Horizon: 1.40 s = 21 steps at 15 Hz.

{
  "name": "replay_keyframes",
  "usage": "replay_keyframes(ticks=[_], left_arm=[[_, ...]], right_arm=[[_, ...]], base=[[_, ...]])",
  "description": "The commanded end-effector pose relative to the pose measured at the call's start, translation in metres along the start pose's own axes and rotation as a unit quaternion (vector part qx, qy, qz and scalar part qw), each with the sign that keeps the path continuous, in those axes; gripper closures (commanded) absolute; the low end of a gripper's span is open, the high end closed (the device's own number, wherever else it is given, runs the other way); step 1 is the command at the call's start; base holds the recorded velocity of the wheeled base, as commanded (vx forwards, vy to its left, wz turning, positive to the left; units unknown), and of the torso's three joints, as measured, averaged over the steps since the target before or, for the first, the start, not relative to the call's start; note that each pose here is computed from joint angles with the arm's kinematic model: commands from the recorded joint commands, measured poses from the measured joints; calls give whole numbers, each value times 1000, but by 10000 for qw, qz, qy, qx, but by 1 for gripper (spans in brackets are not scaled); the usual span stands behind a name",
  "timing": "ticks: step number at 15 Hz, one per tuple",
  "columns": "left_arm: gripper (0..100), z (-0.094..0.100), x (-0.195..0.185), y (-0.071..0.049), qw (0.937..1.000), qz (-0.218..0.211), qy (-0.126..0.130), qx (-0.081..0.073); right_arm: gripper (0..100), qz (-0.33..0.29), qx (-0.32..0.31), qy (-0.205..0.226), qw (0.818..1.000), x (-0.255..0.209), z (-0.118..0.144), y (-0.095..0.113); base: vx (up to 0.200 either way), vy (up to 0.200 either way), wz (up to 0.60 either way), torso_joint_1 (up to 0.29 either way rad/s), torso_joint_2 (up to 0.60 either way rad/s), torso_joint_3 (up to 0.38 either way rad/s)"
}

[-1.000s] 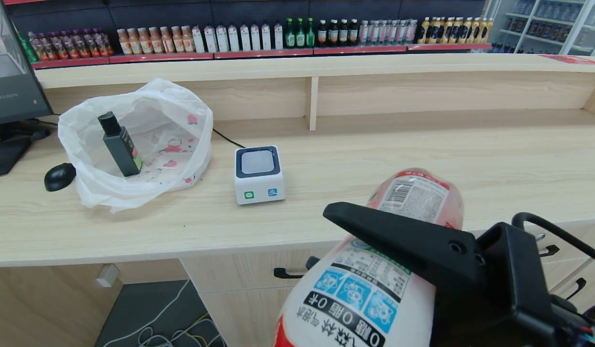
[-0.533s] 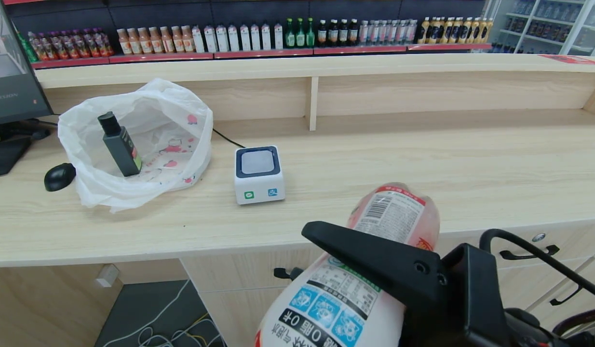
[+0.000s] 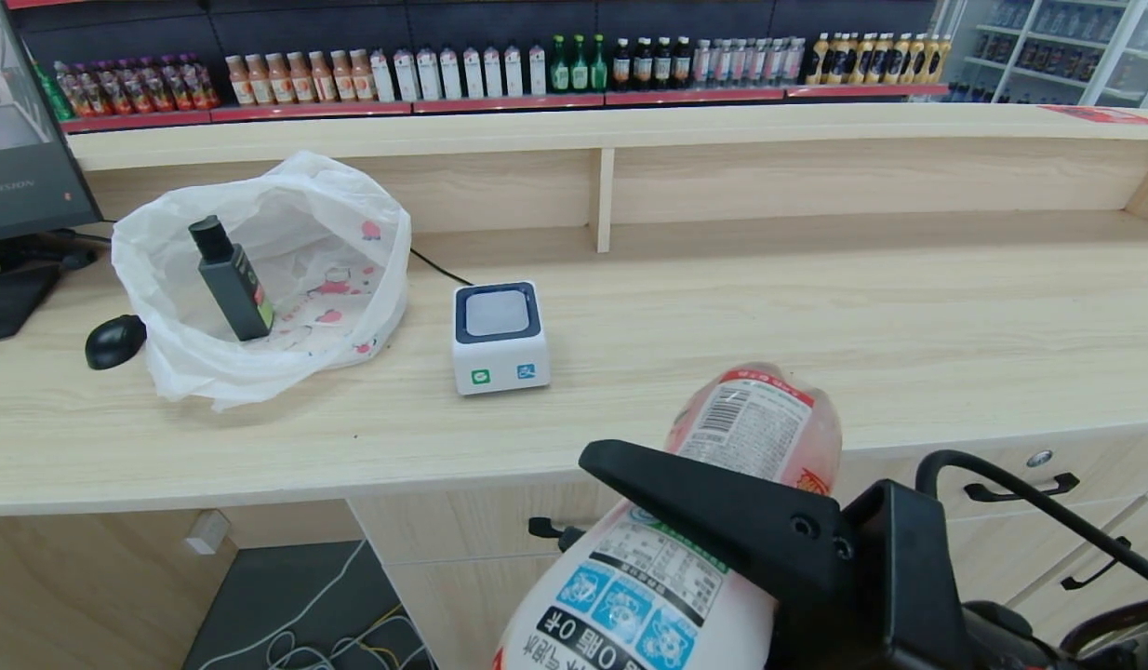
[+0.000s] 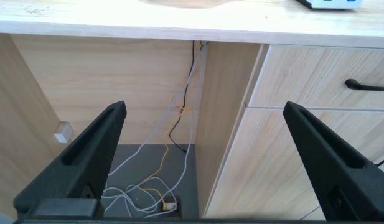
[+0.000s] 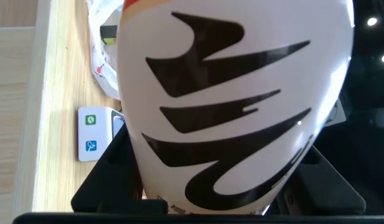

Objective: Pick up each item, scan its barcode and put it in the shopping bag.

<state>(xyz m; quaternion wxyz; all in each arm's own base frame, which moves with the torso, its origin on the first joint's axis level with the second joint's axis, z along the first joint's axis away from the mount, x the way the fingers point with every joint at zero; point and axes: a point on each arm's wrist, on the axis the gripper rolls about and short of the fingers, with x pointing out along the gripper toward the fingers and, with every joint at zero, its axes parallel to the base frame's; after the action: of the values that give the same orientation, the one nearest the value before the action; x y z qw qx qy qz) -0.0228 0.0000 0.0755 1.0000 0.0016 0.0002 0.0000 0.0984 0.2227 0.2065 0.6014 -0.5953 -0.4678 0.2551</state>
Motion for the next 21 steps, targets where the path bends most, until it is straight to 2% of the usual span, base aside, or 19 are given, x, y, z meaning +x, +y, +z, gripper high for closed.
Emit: replay_keyframes(ticks=[1, 5, 7, 8, 10, 12, 14, 15, 18, 19, 20, 21], left_arm=[[0, 0, 0, 0, 10000, 0, -2, -1], [0, 0, 0, 0, 10000, 0, -2, -1], [0, 0, 0, 0, 10000, 0, -2, -1], [0, 0, 0, 0, 10000, 0, -2, -1], [0, 0, 0, 0, 10000, 0, -2, -1], [0, 0, 0, 0, 10000, 0, -2, -1], [0, 0, 0, 0, 10000, 0, -2, -1], [0, 0, 0, 0, 10000, 0, -2, -1], [0, 0, 0, 0, 10000, 0, -2, -1], [0, 0, 0, 0, 10000, 0, -2, -1], [0, 0, 0, 0, 10000, 0, -2, -1], [0, 0, 0, 0, 10000, 0, -2, -1]], right_arm=[[100, 0, 16, -2, 10000, -3, 0, 0], [100, -119, 315, 37, 9994, -11, -1, 2], [100, -358, 893, 172, 9952, -25, -7, 6], [100, -213, 1407, 187, 9896, -32, -7, 13], [100, -193, 2479, 293, 9681, -42, -12, 14], [100, -196, 3101, 408, 9496, -57, -18, 13], [100, -208, 4153, 431, 9084, -68, -19, 14], [100, -439, 4421, 400, 8950, -71, -21, 5], [100, -756, 4618, 485, 8824, -66, -29, -4], [100, -775, 4986, 453, 8621, -67, -29, -4], [100, -813, 5521, 339, 8291, -63, -29, -6], [100, -789, 5782, 280, 8116, -58, -29, -8]], base=[[0, 0, 0, 0, 0, 0], [0, 0, 0, 0, 0, 0], [0, 0, 0, 0, 0, 0], [0, 0, 0, 0, 0, 0], [0, 0, 0, 0, 0, 0], [0, 0, 0, 0, 0, 0], [0, 0, 0, 0, 0, 0], [0, 0, 0, 0, 0, 0], [0, 0, 0, 0, 0, 0], [0, 0, 0, 0, 0, 0], [0, 0, 0, 0, 0, 0], [0, 0, 0, 0, 0, 0]])
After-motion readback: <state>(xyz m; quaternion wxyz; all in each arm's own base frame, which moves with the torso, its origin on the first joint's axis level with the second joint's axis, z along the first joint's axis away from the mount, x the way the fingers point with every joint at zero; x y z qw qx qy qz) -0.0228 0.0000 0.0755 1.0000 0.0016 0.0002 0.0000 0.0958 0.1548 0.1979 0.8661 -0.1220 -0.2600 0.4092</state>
